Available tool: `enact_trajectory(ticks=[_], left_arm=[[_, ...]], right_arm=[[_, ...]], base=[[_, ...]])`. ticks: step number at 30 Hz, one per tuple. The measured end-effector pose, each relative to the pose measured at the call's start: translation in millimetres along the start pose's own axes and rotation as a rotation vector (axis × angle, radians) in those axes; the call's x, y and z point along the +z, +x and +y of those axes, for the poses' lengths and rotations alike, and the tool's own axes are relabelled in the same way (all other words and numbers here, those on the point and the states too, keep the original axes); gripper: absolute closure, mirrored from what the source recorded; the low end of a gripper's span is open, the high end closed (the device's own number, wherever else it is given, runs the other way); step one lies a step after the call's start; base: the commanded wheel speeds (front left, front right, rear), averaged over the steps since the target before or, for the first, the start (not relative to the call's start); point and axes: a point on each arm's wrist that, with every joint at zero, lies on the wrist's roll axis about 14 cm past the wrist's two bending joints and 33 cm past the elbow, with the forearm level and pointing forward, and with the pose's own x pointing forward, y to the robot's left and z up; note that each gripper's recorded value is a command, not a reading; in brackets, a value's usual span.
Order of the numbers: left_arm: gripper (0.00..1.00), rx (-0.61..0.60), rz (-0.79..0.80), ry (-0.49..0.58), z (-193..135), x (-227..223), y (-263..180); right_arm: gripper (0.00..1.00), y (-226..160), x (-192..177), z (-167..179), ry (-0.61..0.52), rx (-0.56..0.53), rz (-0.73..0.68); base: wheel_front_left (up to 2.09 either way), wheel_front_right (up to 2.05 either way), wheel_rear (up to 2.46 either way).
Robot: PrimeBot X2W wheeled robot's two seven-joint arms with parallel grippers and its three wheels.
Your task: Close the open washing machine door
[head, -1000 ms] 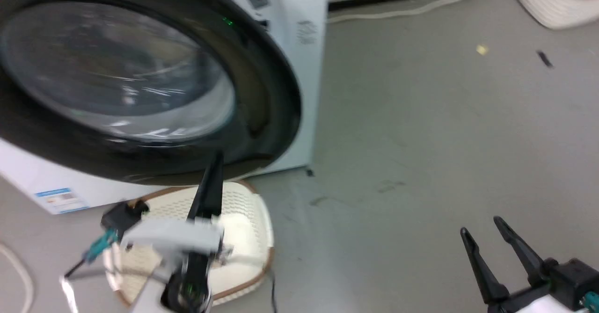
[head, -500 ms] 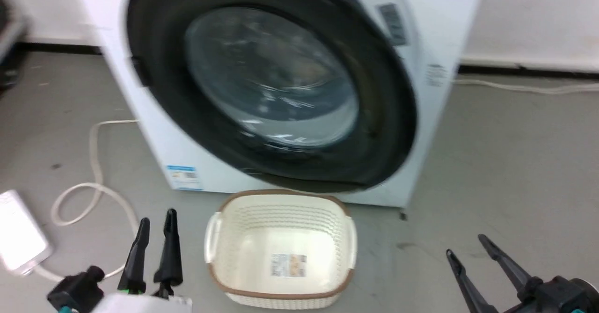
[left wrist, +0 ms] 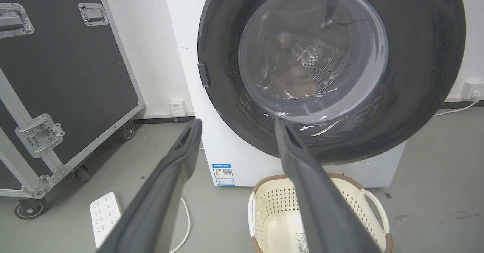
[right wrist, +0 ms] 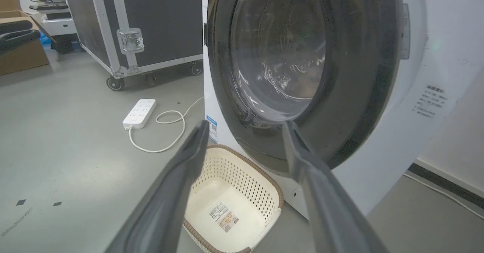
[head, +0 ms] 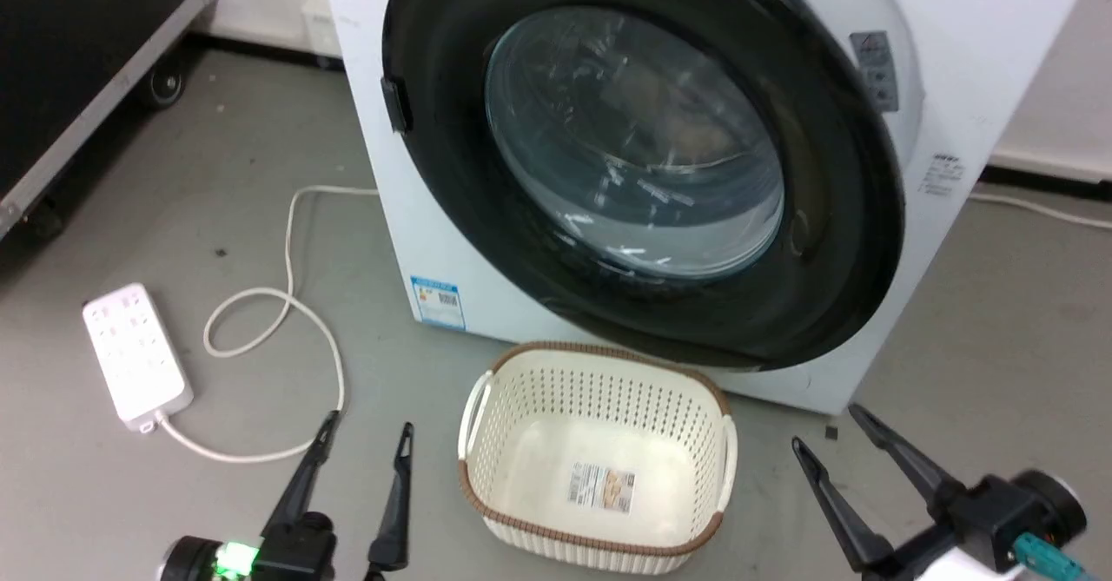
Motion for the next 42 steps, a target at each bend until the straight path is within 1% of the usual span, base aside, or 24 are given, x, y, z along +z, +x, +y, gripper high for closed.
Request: enact_trajectory(ticks=[1, 2, 3, 4, 10, 11, 12, 13, 17, 22, 26, 31, 35, 40, 42], left_arm=[[0.00, 0.000, 0.008, 0.005, -2, -2, 0], [0.00, 0.005, 0.016, 0.005, -3, -4, 0], [0.00, 0.019, 0.033, 0.001, -4, -9, 1], [0.00, 0.019, 0.033, 0.001, -4, -9, 1], [0.00, 0.017, 0.098, -0.015, -15, -28, 4], [0.00, 0.016, 0.109, -0.017, -17, -31, 5], [0.00, 0.014, 0.122, -0.020, -21, -35, 8], [0.00, 0.014, 0.122, -0.020, -21, -35, 8], [0.00, 0.031, 0.138, -0.020, -22, -40, 15], [0.00, 0.055, 0.162, -0.016, -21, -47, 19], [0.00, 0.080, 0.180, -0.013, -19, -52, 19], [0.00, 0.096, 0.198, -0.011, -19, -57, 20], [0.00, 0.103, 0.202, -0.011, -20, -59, 24], [0.00, 0.106, 0.193, -0.016, -21, -57, 27], [0.00, 0.108, 0.175, -0.025, -21, -52, 29]], right_arm=[[0.00, 4, -1, 2, 0.001, 0.013, 0.002], [0.29, 8, -2, 3, 0.000, 0.027, 0.005], [0.79, 18, -3, 3, 0.003, 0.052, 0.004], [1.00, 18, -3, 3, 0.003, 0.052, 0.004], [1.00, 58, 5, -6, -0.016, 0.132, -0.021], [1.00, 66, 6, -10, -0.026, 0.143, -0.023], [1.00, 82, 8, -21, -0.036, 0.151, -0.027], [1.00, 82, 8, -21, -0.036, 0.151, -0.027], [1.00, 111, 5, -45, -0.035, 0.150, -0.005], [1.00, 141, -10, -82, 0.018, 0.088, 0.049], [1.00, 163, -18, -102, 0.086, 0.043, 0.071], [1.00, 190, -12, -138, 0.149, -0.052, 0.060], [1.00, 203, -10, -164, 0.190, -0.127, 0.070], [1.00, 211, -18, -163, 0.232, -0.146, 0.092], [1.00, 208, -15, -162, 0.234, -0.158, 0.095]], base=[[0.00, 0.00, 0.00], [0.00, 0.00, 0.00], [0.00, 0.00, 0.00], [0.00, 0.00, 0.00], [0.00, 0.00, 0.00], [0.00, 0.00, 0.00], [0.00, 0.00, 0.00], [0.00, 0.00, 0.00], [0.00, 0.00, 0.00], [0.00, 0.00, 0.00], [0.00, 0.00, 0.00], [0.00, 0.00, 0.00], [0.00, 0.00, 0.00], [0.00, 0.00, 0.00], [0.00, 0.00, 0.00]])
